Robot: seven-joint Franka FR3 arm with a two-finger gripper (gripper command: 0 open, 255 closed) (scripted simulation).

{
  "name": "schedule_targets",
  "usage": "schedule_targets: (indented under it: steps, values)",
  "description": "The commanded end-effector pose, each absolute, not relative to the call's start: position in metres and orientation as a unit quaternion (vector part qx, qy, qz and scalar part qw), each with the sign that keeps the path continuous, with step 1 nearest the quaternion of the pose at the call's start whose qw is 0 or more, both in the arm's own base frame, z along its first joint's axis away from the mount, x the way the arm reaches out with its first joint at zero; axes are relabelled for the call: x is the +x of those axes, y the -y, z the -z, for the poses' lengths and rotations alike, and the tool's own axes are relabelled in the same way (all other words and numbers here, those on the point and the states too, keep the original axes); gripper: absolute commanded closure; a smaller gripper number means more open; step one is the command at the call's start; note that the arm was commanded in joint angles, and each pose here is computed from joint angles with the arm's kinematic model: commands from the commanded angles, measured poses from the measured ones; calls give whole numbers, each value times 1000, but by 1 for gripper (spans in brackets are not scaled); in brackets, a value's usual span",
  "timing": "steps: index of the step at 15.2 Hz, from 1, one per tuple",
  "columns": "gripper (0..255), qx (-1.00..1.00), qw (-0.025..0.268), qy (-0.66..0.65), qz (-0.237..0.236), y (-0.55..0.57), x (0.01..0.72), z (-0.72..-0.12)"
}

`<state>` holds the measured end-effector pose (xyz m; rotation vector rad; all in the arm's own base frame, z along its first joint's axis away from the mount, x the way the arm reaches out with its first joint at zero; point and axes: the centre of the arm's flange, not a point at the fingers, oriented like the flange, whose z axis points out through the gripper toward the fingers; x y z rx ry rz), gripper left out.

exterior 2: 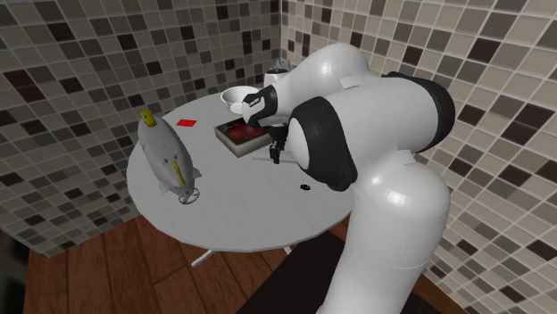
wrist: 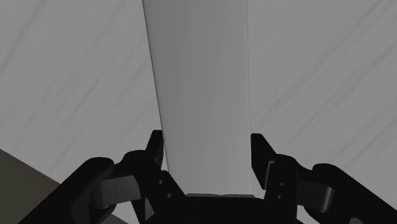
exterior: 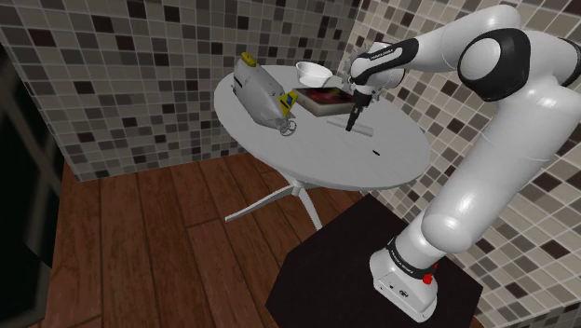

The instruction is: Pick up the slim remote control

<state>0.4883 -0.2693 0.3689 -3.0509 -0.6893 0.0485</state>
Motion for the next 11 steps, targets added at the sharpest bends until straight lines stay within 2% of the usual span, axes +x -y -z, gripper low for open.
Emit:
schedule_targets:
  steps: [1,11]
  values:
    - [255,-975,8,221,-17,268,488,-366]
    - [255,-975,8,221,-17,268,489,-383]
